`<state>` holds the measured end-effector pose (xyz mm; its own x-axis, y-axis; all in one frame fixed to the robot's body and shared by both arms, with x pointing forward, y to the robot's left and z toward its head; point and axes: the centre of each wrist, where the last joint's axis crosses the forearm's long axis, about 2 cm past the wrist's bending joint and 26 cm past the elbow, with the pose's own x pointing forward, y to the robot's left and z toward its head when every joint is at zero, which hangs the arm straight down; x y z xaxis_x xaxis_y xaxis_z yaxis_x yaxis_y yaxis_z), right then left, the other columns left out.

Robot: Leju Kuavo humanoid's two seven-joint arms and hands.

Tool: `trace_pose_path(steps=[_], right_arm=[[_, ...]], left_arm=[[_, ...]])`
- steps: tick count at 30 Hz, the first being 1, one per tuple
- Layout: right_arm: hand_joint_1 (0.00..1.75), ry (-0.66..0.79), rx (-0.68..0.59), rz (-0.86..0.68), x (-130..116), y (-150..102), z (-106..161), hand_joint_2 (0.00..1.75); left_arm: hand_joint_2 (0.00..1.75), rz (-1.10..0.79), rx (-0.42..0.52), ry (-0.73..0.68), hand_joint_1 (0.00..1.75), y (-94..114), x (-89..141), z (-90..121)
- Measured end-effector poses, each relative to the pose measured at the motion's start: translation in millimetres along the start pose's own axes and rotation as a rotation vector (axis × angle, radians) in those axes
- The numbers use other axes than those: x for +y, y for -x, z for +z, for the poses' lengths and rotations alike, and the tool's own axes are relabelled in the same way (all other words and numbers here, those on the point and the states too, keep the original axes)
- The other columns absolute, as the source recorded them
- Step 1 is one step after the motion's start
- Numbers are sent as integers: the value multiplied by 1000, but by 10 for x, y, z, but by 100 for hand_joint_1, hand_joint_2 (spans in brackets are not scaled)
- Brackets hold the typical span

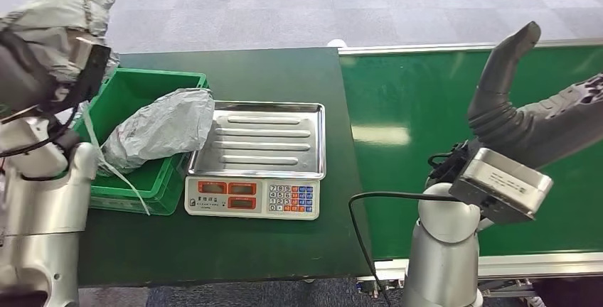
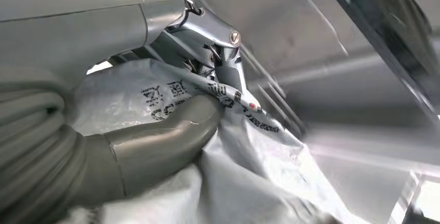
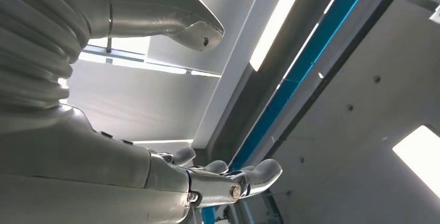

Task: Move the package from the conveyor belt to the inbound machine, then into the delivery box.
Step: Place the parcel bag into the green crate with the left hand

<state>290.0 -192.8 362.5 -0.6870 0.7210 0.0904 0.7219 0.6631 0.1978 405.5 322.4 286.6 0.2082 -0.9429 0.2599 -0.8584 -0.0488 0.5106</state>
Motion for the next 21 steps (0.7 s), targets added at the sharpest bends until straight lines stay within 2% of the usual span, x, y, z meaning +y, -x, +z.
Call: trace_pose_path(steps=[2, 4, 6, 10, 13, 21], right_arm=[[0, -2, -5, 5, -3, 6, 0, 175], [0, -2, -8, 8, -5, 10, 0, 175], [0, -3, -8, 10, -7, 12, 1, 175], [0, -8, -7, 18, -8, 12, 1, 175], [0, -12, -2, 24, -9, 11, 1, 175], [0, -16, 0, 30, -9, 10, 2, 175]], left_arm=[[175, -10, -132, 101, 87, -178, -177, 254], [87, -26, -236, 174, 0, -219, -293, 445], [0, -43, -282, 222, 0, -225, -382, 532], [0, -60, -373, 331, 0, -235, -550, 709], [0, -36, -417, 375, 0, -294, -589, 812], [0, 75, -435, 409, 0, -390, -596, 837]])
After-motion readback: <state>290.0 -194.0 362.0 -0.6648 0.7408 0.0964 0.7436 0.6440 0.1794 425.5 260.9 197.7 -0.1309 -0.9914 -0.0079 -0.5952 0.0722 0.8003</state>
